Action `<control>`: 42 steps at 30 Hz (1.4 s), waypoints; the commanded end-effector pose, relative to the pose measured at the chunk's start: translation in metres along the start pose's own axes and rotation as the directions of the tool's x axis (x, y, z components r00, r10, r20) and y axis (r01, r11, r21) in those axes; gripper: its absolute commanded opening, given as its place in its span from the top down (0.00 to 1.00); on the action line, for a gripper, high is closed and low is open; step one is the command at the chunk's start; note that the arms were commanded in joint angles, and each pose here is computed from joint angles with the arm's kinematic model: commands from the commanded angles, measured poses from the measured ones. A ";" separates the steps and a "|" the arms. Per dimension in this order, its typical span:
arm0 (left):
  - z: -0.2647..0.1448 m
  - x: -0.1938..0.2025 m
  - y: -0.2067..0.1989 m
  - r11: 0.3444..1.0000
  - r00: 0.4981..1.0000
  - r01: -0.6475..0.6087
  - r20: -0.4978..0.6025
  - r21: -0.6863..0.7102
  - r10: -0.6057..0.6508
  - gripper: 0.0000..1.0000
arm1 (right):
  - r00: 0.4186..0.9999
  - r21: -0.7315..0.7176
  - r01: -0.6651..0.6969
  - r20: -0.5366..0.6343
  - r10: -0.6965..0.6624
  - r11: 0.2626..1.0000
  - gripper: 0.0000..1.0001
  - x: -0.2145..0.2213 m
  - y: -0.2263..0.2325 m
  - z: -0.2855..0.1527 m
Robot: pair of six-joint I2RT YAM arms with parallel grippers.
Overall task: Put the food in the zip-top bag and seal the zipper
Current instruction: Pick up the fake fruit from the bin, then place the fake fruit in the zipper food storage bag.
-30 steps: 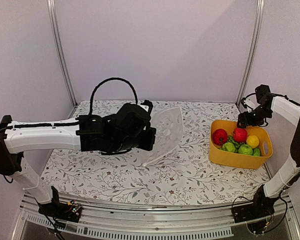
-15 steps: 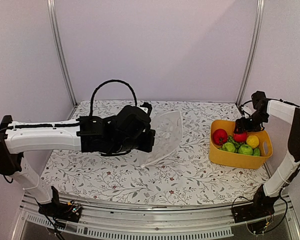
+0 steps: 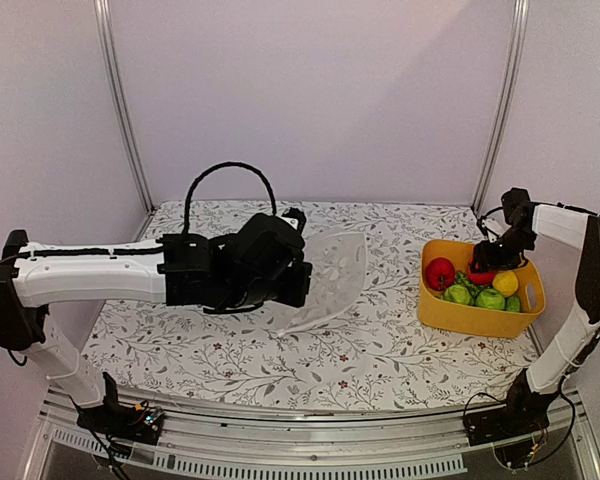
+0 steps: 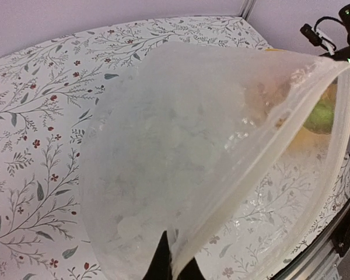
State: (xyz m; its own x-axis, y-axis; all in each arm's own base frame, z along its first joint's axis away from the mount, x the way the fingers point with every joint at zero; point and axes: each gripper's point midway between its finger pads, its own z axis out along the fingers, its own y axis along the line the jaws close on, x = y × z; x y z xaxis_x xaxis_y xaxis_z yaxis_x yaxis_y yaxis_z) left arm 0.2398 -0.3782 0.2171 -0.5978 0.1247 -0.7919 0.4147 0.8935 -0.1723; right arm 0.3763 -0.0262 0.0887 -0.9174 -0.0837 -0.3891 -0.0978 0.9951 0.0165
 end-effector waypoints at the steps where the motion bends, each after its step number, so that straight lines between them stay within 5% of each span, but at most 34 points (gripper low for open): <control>1: 0.006 0.004 0.003 1.000 1.000 -0.003 -0.023 -0.010 0.003 1.00 | 0.998 -0.012 0.017 0.060 -0.017 1.000 0.47 -0.008 0.004 -0.019; 11: 0.020 -0.004 -0.013 1.000 1.000 -0.001 -0.014 0.015 0.001 1.00 | 0.928 -0.202 0.258 0.325 -0.184 0.945 0.53 -0.029 0.076 -0.110; 21: 0.067 -0.010 -0.029 0.997 0.996 0.069 -0.062 0.043 -0.067 1.00 | 0.749 -0.456 0.602 0.607 -0.265 0.655 0.57 -0.030 0.183 -0.224; 31: 0.086 -0.054 -0.063 0.975 0.986 0.167 -0.026 0.146 -0.165 1.00 | 0.653 -0.497 0.736 0.701 -0.288 0.459 0.58 -0.003 0.249 -0.267; 38: 0.067 -0.083 -0.085 0.919 0.957 0.276 0.005 0.282 -0.289 1.00 | 0.672 -0.489 0.710 0.687 -0.278 0.507 0.58 -0.018 0.259 -0.256; 42: 0.055 -0.087 -0.090 0.870 0.931 0.343 -0.004 0.353 -0.365 1.00 | 0.689 -0.431 0.664 0.671 -0.275 0.611 0.57 -0.037 0.252 -0.240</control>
State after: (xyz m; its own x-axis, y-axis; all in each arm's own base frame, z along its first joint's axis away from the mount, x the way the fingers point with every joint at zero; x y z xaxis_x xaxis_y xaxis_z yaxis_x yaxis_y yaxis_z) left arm 0.2974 -0.4943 0.2433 -0.6881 -0.1095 -0.7173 0.4093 0.7577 -0.5083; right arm 0.2649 0.2178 0.3346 -0.3176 -0.3100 -0.8961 -0.8952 0.4096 0.1756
